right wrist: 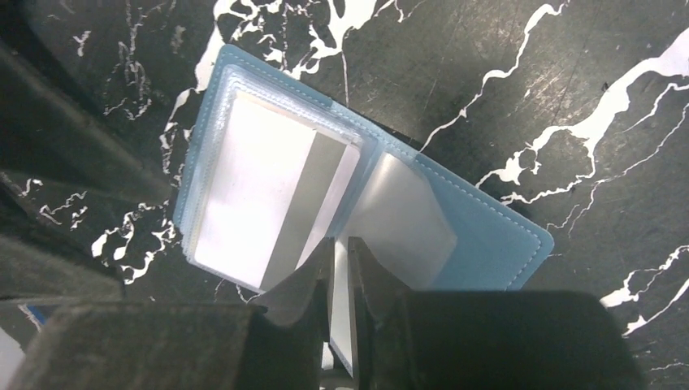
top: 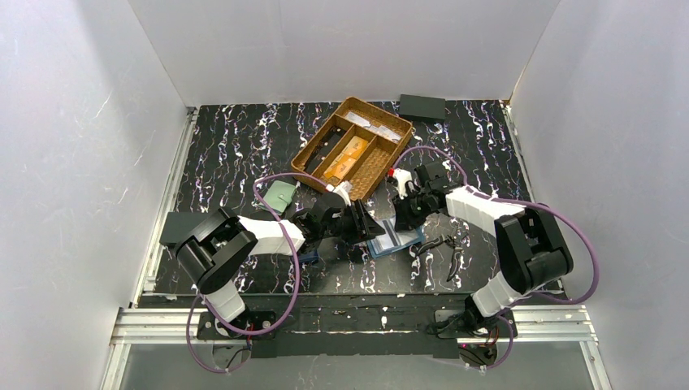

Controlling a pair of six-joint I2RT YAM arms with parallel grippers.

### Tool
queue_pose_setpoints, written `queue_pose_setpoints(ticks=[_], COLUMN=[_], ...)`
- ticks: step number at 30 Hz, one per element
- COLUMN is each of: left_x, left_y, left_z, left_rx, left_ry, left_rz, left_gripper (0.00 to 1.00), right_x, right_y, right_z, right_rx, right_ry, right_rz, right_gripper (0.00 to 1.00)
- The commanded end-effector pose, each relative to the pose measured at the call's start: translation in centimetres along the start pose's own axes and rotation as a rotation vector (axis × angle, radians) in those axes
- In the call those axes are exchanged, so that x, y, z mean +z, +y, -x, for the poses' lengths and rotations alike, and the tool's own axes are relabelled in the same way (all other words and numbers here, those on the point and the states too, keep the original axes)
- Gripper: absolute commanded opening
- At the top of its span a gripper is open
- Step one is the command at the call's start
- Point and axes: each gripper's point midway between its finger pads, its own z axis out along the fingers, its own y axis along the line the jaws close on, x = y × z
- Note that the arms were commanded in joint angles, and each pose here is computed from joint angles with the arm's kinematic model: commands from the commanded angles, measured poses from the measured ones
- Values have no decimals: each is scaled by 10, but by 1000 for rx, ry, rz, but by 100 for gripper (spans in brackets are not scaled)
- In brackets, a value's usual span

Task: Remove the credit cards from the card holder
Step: Remove the credit card from the card holder.

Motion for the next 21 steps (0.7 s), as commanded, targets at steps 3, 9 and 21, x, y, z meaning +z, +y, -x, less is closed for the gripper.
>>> queue_pose_setpoints(ticks=[3, 9, 21], left_x=[-2, -1, 2], left_y=[-5, -3, 2], left_z=[7, 5, 3], left_rx=[22, 19, 15], left_ry=[-26, -21, -11], left_rz=[-12, -8, 5], left_gripper=[44, 44, 46], right_x=[-9, 0, 14], right_y=[19, 16, -8], right_z=[17, 9, -8], right_rx=[-9, 23, 62], right_ry=[-91, -56, 44], right_rz=[84, 92, -7], right_gripper=[20, 20, 17])
